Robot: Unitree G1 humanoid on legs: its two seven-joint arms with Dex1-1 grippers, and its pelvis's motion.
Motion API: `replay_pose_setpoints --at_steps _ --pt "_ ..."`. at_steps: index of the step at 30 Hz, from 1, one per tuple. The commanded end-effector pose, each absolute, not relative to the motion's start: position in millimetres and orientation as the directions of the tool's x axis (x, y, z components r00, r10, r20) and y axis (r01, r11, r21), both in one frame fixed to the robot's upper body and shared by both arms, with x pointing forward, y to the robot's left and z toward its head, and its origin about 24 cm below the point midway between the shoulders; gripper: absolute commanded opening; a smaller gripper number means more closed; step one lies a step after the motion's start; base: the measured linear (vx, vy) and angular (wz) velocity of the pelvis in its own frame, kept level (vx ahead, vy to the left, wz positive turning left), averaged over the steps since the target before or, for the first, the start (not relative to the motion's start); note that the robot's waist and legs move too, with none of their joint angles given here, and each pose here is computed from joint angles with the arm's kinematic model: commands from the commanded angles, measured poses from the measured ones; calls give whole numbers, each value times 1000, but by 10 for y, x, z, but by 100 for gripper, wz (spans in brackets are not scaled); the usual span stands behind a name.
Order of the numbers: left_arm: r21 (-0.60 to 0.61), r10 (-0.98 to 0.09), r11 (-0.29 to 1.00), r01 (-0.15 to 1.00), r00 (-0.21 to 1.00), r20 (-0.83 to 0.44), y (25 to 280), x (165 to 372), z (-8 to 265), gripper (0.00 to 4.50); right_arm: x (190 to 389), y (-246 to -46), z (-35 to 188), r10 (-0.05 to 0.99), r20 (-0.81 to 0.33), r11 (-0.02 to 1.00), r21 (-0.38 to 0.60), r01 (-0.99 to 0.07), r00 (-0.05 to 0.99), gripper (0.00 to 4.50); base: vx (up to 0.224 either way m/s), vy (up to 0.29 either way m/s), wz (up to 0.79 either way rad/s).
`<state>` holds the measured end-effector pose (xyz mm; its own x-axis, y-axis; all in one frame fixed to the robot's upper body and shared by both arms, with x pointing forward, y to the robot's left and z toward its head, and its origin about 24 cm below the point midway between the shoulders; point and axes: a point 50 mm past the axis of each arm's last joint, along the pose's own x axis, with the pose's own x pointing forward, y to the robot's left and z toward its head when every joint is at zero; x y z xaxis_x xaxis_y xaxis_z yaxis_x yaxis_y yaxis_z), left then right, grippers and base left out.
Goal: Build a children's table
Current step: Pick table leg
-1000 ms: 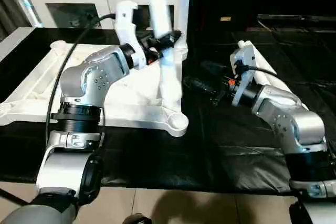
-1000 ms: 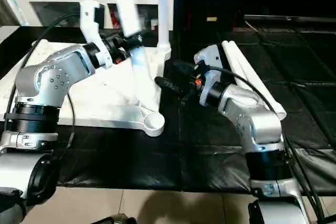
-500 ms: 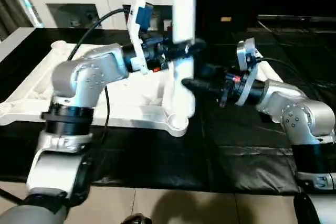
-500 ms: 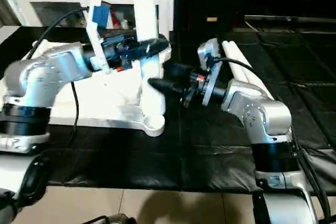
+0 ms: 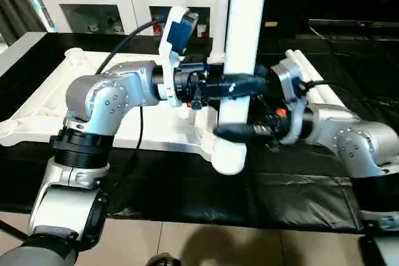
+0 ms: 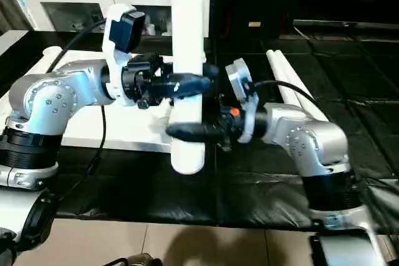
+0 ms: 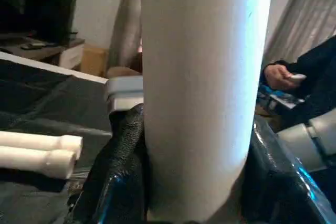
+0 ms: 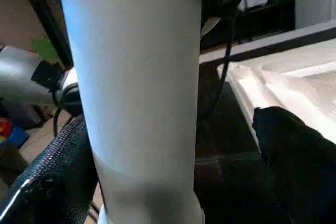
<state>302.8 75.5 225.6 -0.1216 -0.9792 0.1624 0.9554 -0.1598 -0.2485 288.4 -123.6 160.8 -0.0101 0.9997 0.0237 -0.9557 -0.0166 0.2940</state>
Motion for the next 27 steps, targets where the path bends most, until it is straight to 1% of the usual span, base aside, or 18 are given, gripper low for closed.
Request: replay_pose_setpoints --at_steps 1,3,6,7,10,11,12,17,19,22,23,26,27 --pt "-234 -970 -202 951 -162 182 741 2995 2336 189 2885 -1241 1597 1000 -3 -15 287 -958 -16 450 0 0 0" --pt "-236 -966 -222 946 -180 188 738 2980 2343 189 2877 -1241 1609 999 -2 -41 297 -954 -44 417 0 0 0" --pt "-233 -963 -235 944 -194 187 736 2968 2343 189 2847 -1242 1618 996 -2 -83 318 -944 -89 396 0 0 0" --pt "-233 -963 -235 944 -194 187 736 2968 2343 189 2847 -1242 1618 996 -2 -83 318 -944 -89 396 0 0 0" --pt "-226 -964 -234 946 -194 184 724 2972 2342 189 2824 -1248 1601 994 -11 -100 337 -936 -110 370 0 0 0" --pt "-226 -964 -234 946 -194 184 724 2972 2342 189 2824 -1248 1601 994 -11 -100 337 -936 -110 363 0 0 0" --pt "-223 -966 -222 949 -183 183 718 2984 2336 189 2821 -1239 1578 994 -18 -97 343 -934 -110 346 0 0 0" --pt "-220 -967 -212 952 -171 190 697 3000 2336 189 2852 -1223 1542 997 -18 -65 350 -934 -77 328 0 0 0" --pt "-216 -969 -202 955 -162 188 682 3011 2333 189 2861 -1216 1537 998 -1 -57 358 -932 -62 305 0 0 0" --pt "-212 -970 -196 957 -158 186 671 3017 2331 189 2860 -1211 1539 998 14 -58 365 -929 -57 284 0 0 0" --pt "-208 -971 -192 959 -154 185 668 3020 2327 189 2851 -1204 1536 998 19 -61 369 -927 -59 263 0 0 0" --pt "-205 -970 -191 960 -152 192 665 3020 2313 189 2822 -1186 1510 998 14 -61 371 -927 -60 254 0 0 0" --pt "-205 -970 -191 960 -152 192 665 3020 2313 189 2822 -1186 1510 998 14 -61 371 -927 -60 235 0 0 0"
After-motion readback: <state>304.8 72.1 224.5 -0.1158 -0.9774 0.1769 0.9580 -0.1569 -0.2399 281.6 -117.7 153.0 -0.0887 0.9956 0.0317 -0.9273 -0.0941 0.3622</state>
